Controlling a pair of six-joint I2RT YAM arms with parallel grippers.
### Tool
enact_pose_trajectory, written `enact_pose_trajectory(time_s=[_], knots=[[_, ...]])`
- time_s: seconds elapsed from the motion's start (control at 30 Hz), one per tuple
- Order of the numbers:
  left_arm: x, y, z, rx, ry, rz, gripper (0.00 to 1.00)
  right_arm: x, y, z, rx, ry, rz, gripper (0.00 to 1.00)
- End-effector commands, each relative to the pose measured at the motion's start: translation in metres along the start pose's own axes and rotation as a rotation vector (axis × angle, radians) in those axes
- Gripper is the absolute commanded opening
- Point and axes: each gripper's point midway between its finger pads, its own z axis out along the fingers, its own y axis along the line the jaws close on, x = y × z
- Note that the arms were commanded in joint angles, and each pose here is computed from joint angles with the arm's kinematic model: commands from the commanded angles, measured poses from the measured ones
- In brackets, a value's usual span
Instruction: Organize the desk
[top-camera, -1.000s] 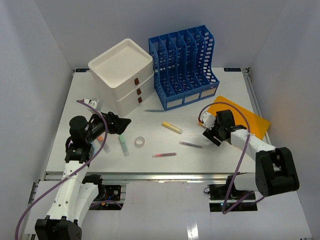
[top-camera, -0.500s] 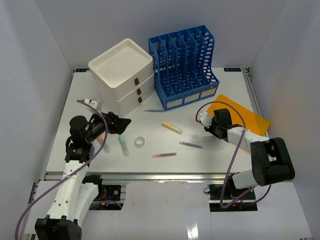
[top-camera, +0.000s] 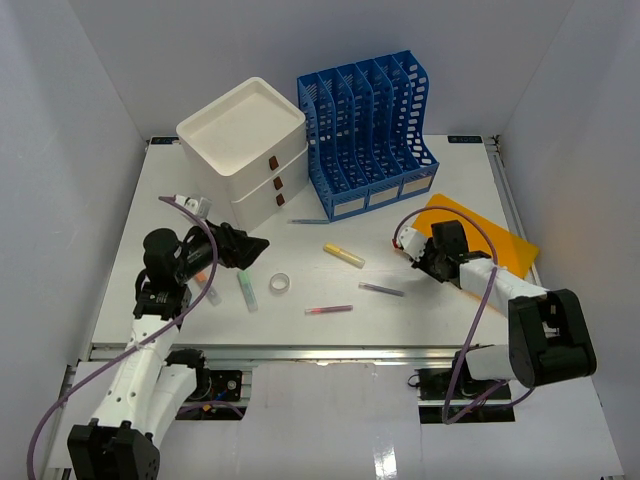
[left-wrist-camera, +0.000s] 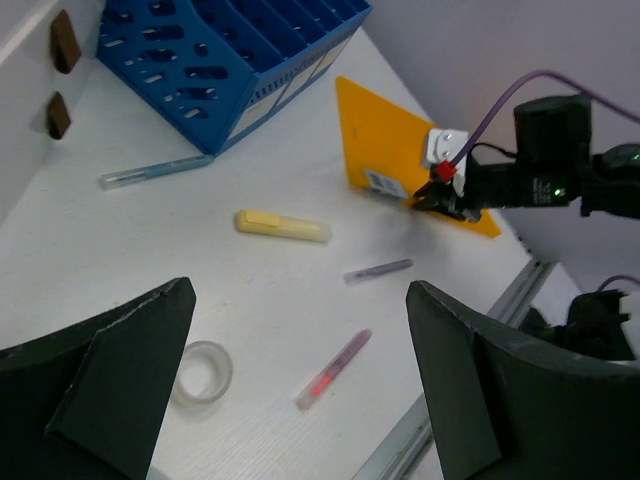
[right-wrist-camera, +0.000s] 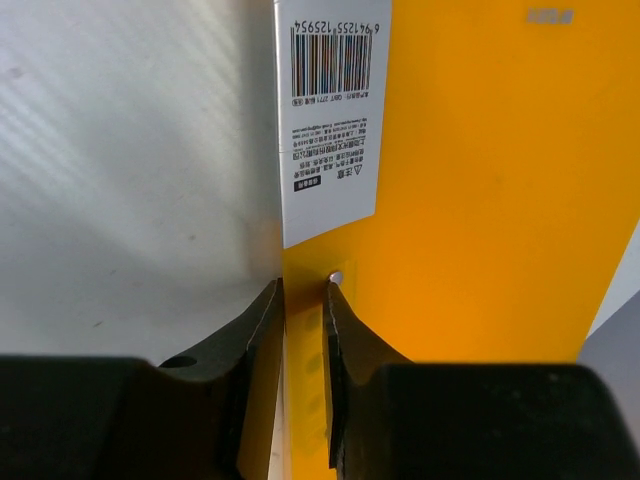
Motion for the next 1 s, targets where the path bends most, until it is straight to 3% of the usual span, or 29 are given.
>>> enact_pose_trajectory(time_s=[0.0, 0.07, 0.27, 0.47, 0.7, 0.97], knots=[[0.015, -0.035, 0.016, 0.118, 0.045, -0.174, 0.98, -0.007, 0.024, -0.027, -0.094, -0.068, 0.023, 0.11], [0.021, -0.050, 0.025, 0.136, 0.054, -0.194, 0.98, -0.009, 0.025, -0.033, -0.097, -0.081, 0.018, 0.11], [0.044, -0.082, 0.076, 0.111, 0.128, -0.441, 0.96, -0.027, 0.021, -0.057, -0.074, -0.188, -0.013, 0.09], [0.070, -0.109, 0.142, 0.051, 0.226, -0.553, 0.95, -0.036, 0.022, -0.071, -0.077, -0.237, -0.038, 0.09], [0.106, -0.111, 0.205, -0.029, 0.309, -0.644, 0.95, -0.053, 0.021, -0.101, -0.066, -0.340, -0.080, 0.09], [0.134, -0.122, 0.242, -0.038, 0.377, -0.674, 0.96, -0.067, 0.025, -0.126, -0.077, -0.425, -0.105, 0.09]])
